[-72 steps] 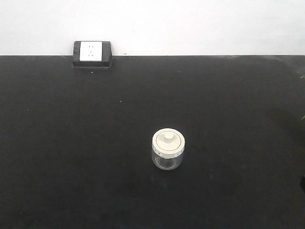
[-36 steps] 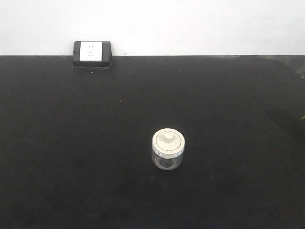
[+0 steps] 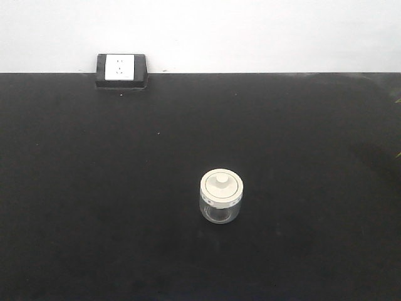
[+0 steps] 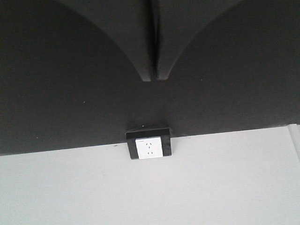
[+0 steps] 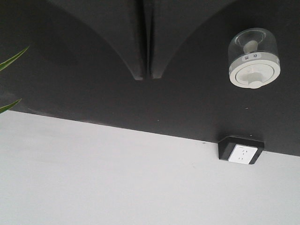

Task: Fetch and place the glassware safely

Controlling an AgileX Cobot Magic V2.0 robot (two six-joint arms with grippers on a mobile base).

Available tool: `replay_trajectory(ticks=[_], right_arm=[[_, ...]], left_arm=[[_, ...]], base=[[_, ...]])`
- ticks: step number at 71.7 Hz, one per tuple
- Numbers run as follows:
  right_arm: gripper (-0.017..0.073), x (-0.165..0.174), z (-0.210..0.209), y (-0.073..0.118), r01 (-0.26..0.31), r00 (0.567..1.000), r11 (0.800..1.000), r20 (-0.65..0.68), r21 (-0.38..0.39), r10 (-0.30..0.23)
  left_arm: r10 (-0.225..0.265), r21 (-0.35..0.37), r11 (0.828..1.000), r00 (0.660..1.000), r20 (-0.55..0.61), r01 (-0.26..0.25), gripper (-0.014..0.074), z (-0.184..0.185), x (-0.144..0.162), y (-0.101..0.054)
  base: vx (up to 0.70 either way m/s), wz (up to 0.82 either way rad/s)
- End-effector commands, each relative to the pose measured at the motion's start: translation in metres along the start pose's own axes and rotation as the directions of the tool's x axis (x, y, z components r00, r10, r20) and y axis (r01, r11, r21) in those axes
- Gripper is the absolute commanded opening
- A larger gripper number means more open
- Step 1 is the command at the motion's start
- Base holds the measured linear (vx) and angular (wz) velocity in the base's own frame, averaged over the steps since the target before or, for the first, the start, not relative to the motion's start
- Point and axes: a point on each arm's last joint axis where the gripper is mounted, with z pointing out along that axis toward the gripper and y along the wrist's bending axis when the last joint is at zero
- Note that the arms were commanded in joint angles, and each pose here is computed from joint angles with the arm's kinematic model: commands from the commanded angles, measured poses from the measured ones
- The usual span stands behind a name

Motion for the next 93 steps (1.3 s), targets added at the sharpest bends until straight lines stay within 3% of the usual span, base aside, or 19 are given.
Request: replay_trajectory(ticks=[1, 37, 50, 72, 81, 93], right_arm=[[-0.0008, -0.015, -0.001, 0.0, 0.014, 0.996, 1.0, 0.092, -0.004, -0.014], [-0.0008, -0.015, -0.001, 0.0, 0.014, 0.996, 1.0, 0.092, -0.004, -0.014], [-0.0008, -0.015, -0.001, 0.0, 0.014, 0.996, 1.0, 0.092, -0.004, -0.014], [-0.0008, -0.015, -0.001, 0.0, 0.014, 0.996, 1.0, 0.092, -0.004, -0.014], [-0.0008, -0.015, -0.001, 0.0, 0.015, 0.996, 1.0, 0.091, -0.004, -0.014], [-0.0008, -0.015, -0.001, 0.0, 0.015, 0.996, 1.0, 0.09, -0.004, -0.014]], left_arm=[[-0.01, 0.007, 1.0, 0.996, 0.09, 0.009, -0.0007, -0.001, -0.015, 0.0], [-0.009, 0.007, 1.0, 0.996, 0.09, 0.008, -0.0007, -0.001, -0.015, 0.0], [-0.012, 0.008, 1.0, 0.996, 0.089, 0.011, -0.0007, -0.004, -0.001, -0.001], [-0.089, 0.021, 0.996, 0.985, 0.151, 0.087, -0.0007, -0.014, 0.065, -0.002], [-0.131, 0.02, 0.991, 0.985, 0.113, 0.13, -0.0007, -0.015, 0.068, -0.001], [-0.139, 0.022, 0.99, 0.983, 0.122, 0.137, -0.0007, -0.015, 0.067, -0.001]], base=[[0.0, 0.0], [0.0, 0.0], [0.0, 0.0], [0.0, 0.0], [0.0, 0.0], [0.0, 0.0]])
